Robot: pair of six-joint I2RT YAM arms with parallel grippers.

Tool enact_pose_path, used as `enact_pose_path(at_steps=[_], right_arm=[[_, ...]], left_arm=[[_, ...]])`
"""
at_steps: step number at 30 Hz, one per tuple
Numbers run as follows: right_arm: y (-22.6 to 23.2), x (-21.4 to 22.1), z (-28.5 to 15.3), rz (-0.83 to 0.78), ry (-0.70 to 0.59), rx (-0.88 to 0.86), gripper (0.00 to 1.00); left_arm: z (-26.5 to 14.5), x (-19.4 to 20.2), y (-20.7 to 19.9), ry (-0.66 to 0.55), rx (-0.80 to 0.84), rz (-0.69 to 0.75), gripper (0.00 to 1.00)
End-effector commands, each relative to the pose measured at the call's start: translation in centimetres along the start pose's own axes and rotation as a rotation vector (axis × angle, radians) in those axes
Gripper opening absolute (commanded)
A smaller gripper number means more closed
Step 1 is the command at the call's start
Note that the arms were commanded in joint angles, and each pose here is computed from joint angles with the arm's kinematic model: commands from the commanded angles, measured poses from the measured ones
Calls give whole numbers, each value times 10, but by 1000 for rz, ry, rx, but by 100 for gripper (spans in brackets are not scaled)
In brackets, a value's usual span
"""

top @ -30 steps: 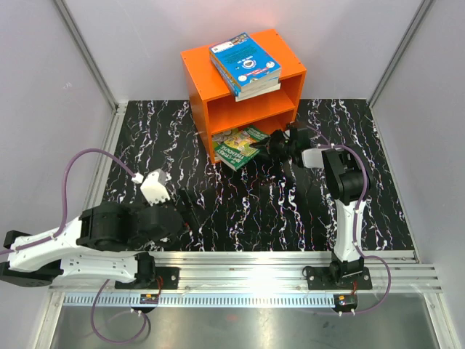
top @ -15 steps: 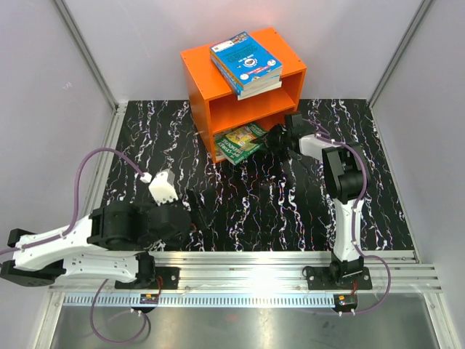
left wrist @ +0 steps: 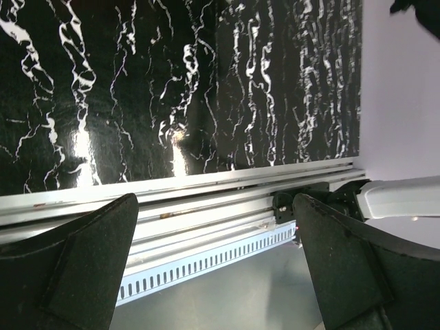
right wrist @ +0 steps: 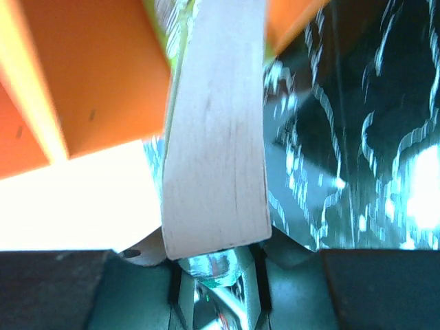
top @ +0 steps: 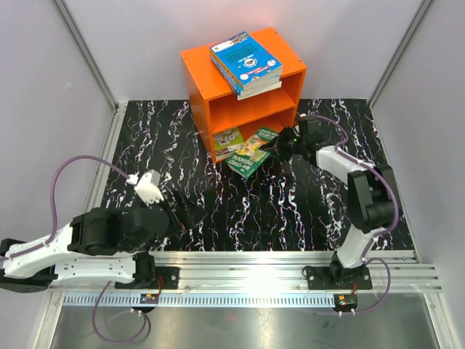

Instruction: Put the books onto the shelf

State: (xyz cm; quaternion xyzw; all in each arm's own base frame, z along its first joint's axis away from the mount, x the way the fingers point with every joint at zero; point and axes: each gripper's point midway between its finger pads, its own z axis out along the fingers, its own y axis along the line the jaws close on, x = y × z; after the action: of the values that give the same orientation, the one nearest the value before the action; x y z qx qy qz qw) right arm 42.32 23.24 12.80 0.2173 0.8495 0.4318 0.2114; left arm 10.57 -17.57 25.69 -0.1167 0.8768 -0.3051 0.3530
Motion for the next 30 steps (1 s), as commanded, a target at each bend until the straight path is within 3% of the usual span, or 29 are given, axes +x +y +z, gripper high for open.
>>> enact_pose_path(at_steps=[1,8,16,24,30], right_arm=[[47,17,-43,-102,21,-171,0],[79,122,-125,-189,343,-451,0],[139,206,-213,-223,513,-697,0],[170,219,-265,-153,459,-957,0],[163,219,-267,-59,447,-1017,0]], left_arm=[[0,-16,-11,-75,62,3,99],[4,-19,-27,-98,149,100,99],[39,-29,-58,-54,239,143,99],[60,-33,-94,2,386,158,99],[45,-39,-107,-2,534,80,99]])
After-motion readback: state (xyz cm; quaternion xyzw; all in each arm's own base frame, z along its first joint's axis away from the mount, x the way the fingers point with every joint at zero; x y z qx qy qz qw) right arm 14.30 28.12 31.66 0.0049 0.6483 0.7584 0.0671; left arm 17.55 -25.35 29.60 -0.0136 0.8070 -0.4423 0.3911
